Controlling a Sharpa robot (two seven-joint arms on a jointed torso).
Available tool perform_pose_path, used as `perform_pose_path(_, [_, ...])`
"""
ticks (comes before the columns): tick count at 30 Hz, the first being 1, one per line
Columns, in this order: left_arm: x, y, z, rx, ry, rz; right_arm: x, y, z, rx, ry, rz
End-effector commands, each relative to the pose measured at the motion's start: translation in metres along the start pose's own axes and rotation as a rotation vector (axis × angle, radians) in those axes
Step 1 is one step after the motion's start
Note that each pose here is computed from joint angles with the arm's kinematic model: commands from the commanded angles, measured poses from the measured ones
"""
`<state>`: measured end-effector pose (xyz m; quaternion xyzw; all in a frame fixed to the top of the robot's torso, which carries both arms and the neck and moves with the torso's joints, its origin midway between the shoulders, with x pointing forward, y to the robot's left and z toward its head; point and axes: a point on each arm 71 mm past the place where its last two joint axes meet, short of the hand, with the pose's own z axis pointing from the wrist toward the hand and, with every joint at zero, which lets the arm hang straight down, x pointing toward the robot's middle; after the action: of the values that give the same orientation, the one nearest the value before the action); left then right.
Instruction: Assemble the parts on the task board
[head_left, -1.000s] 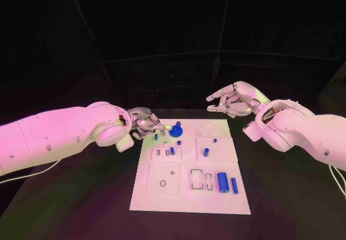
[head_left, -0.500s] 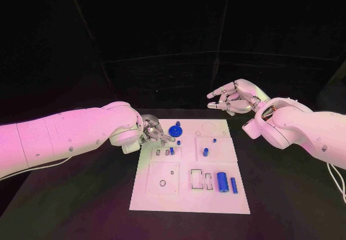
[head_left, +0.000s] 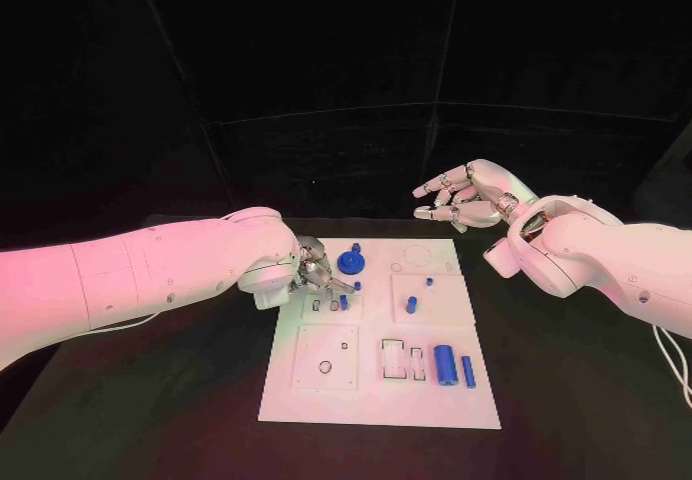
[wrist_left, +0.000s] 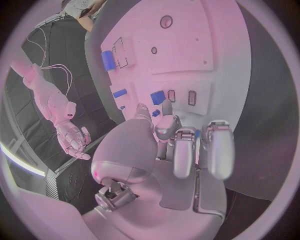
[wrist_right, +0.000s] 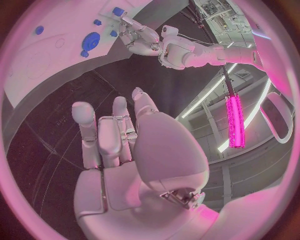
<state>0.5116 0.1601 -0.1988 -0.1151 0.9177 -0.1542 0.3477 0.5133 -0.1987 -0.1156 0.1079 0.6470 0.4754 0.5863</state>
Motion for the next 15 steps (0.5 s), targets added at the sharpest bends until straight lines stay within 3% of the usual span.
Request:
perform_pose_path(1, [0.0007, -0.0016, 0.0011, -0.022, 0.014, 0.044, 0.0, 0.0021, 0.0013, -0.009, 0.001, -0.04])
perform_pose_path(15, [0.0016, -0.0102, 0.0053, -0.025, 0.009, 0.084, 0.0033, 0.004, 0.003, -0.017, 0.018, -0.108])
